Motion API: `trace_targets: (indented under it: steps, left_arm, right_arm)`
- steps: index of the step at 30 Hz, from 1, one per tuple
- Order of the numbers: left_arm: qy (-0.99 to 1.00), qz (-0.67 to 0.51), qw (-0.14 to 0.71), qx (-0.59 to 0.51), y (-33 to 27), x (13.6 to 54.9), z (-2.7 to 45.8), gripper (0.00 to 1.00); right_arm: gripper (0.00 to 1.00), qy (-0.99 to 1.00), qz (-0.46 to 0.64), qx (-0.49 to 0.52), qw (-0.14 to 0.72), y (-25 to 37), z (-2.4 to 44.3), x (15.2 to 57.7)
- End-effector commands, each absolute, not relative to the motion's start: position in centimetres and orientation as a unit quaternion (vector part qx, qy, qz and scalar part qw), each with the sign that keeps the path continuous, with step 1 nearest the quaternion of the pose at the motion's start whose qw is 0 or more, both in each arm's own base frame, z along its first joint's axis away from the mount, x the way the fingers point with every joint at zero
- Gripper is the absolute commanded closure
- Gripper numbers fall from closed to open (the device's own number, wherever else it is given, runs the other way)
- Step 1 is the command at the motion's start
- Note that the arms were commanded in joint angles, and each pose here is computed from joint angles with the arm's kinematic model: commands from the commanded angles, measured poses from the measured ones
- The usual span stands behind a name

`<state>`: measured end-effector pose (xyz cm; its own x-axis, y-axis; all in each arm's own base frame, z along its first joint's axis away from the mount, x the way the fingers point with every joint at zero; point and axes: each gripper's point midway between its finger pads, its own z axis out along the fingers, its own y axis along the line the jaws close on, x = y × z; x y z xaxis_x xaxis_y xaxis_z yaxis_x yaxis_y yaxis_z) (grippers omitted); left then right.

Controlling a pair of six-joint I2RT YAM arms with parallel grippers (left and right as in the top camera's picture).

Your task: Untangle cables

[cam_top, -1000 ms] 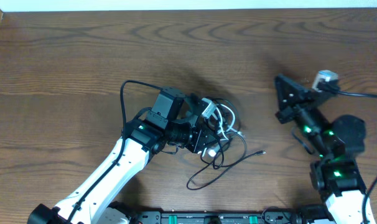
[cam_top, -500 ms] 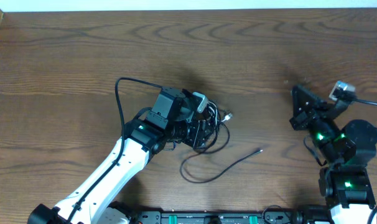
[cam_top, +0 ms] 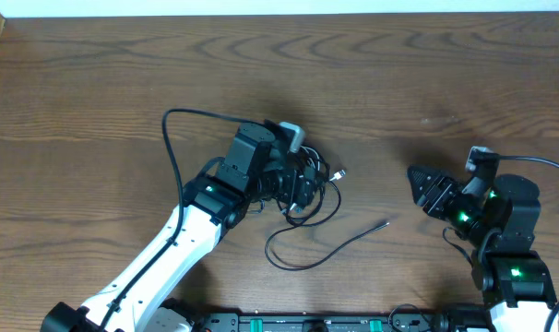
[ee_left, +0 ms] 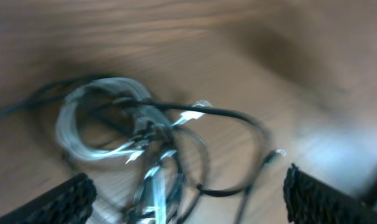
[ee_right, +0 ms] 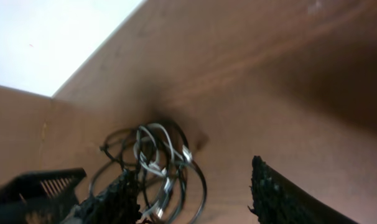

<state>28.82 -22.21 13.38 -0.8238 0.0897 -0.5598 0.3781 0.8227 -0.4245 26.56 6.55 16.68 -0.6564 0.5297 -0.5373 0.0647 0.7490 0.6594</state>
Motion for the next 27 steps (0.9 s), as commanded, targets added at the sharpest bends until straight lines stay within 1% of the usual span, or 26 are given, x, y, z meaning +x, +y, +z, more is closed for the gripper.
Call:
trace_targets:
  steps: [1,2,4,7,10,14,16,18,20,22,23,24,25,26,27]
  left_arm:
    - [0.94,-0.155,0.296,-0.063,-17.0,31.6,11.7,0.04]
    - [0.938,-0.128,0.299,-0.117,-15.6,31.9,11.2,0.01]
    - [0.929,-0.112,0.301,-0.185,-14.4,32.3,10.5,0.02]
    - [0.918,-0.131,0.3,-0.226,-15.2,33.5,9.4,0.02]
    - [0.921,-0.168,0.29,-0.198,-17.5,34.7,8.1,0.02]
    - [0.919,-0.269,0.284,-0.048,-23.3,35.8,7.6,0.02]
    - [0.909,-0.314,0.269,-0.045,-25.1,36.0,7.3,0.02]
    - [0.904,-0.34,0.248,-0.072,-25.8,36.0,6.7,0.03]
    - [0.907,-0.345,0.222,-0.099,-26.0,35.7,5.5,0.02]
    - [0.914,-0.335,0.201,-0.104,-25.9,35.1,4.0,0.02]
    - [0.92,-0.326,0.19,-0.106,-25.8,34.8,3.1,0.21]
    - [0.923,-0.32,0.183,-0.108,-25.6,34.5,2.5,0.42]
    - [0.927,-0.313,0.176,-0.107,-25.4,34.3,1.9,0.71]
    - [0.928,-0.31,0.176,-0.104,-25.3,34.3,1.7,0.92]
    - [0.928,-0.31,0.178,-0.107,-25.1,34.6,1.7,0.92]
  right_arm:
    - [0.4,0.86,0.325,0.167,0.355,7.2,16.7,26.1]
    - [0.39,0.863,0.326,0.167,0.348,7.3,16.4,25.9]
    - [0.37,0.869,0.325,0.158,0.338,7.5,15.9,25.6]
    - [0.35,0.877,0.328,0.116,0.33,8.3,15.5,25.2]
    - [0.3,0.882,0.339,0.066,0.321,9.4,15.1,24.8]
    - [0.28,0.891,0.338,0.042,0.299,10.4,14.1,24.4]
    - [0.27,0.896,0.337,0.037,0.286,10.7,13.5,24.4]
    - [0.27,0.901,0.334,0.037,0.273,10.9,12.8,24.3]
    - [0.27,0.907,0.33,0.039,0.259,11.0,12.0,24.3]
    - [0.27,0.91,0.329,0.041,0.247,11.1,11.4,24.3]
    - [0.27,0.912,0.329,0.042,0.241,11.2,11.1,24.3]
    - [0.27,0.913,0.329,0.044,0.236,11.2,10.9,24.3]
    - [0.27,0.915,0.328,0.045,0.231,11.2,10.7,24.3]
    - [0.27,0.916,0.328,0.047,0.227,11.2,10.4,24.3]
    - [0.27,0.916,0.329,0.047,0.223,11.2,10.3,24.3]
